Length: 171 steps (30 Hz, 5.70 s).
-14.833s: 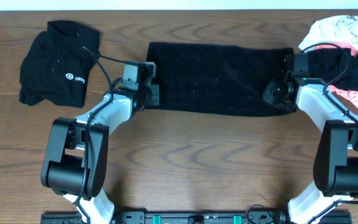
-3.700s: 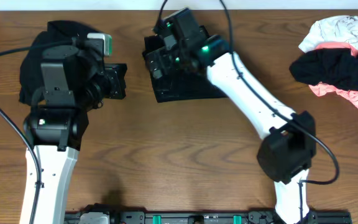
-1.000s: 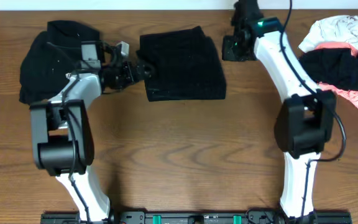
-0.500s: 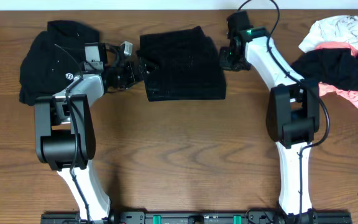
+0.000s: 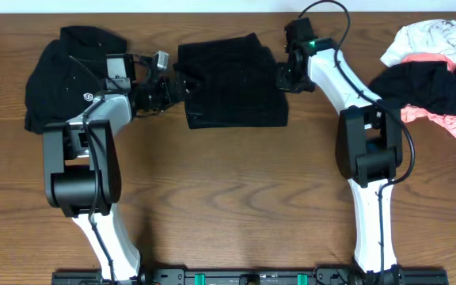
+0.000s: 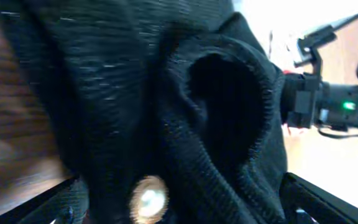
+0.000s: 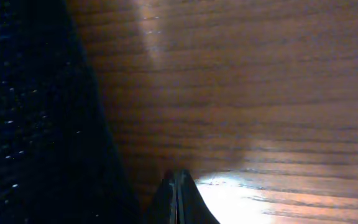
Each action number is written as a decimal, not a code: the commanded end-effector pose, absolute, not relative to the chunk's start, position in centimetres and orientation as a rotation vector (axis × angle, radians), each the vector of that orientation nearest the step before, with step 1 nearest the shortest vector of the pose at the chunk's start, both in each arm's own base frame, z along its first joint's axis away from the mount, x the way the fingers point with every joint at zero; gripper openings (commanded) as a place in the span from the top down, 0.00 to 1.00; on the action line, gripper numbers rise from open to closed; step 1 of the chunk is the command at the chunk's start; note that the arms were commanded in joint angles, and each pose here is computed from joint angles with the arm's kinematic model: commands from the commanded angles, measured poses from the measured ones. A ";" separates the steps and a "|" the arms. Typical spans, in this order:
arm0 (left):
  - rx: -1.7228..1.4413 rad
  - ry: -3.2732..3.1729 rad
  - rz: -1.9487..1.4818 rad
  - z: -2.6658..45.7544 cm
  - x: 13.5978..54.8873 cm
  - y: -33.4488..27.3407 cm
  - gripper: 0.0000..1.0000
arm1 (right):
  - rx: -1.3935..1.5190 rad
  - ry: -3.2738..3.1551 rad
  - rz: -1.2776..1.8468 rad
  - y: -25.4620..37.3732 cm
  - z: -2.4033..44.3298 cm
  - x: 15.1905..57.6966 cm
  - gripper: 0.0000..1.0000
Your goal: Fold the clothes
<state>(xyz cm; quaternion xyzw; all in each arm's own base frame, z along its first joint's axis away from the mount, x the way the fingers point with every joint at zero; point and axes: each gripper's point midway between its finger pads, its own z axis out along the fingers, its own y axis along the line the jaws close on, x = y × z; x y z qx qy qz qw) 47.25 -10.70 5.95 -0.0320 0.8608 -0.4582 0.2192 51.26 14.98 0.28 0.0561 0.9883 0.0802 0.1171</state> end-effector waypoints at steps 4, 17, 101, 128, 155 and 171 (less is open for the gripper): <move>-0.164 2.435 -1.188 4.1 47.4 -9.5 0.02 | 0.170 2.906 0.245 15.5 -0.1 50.9 0.99; -0.077 2.465 -1.208 2.9 46.7 -12.6 0.02 | 0.167 2.913 0.243 15.6 -0.2 50.7 0.99; -0.678 1.507 -0.605 23.2 55.9 16.7 0.94 | 0.020 2.726 0.269 14.6 16.6 48.4 0.99; -1.163 1.939 -0.489 17.3 44.0 20.2 0.02 | 0.019 2.734 0.279 14.8 16.5 48.1 0.99; -0.257 2.099 -0.297 30.5 24.8 0.8 0.94 | -0.060 2.642 0.060 10.0 27.9 33.7 0.98; -0.331 2.093 -0.449 23.3 20.8 -2.2 0.02 | -0.061 2.251 0.294 7.5 25.0 20.7 0.01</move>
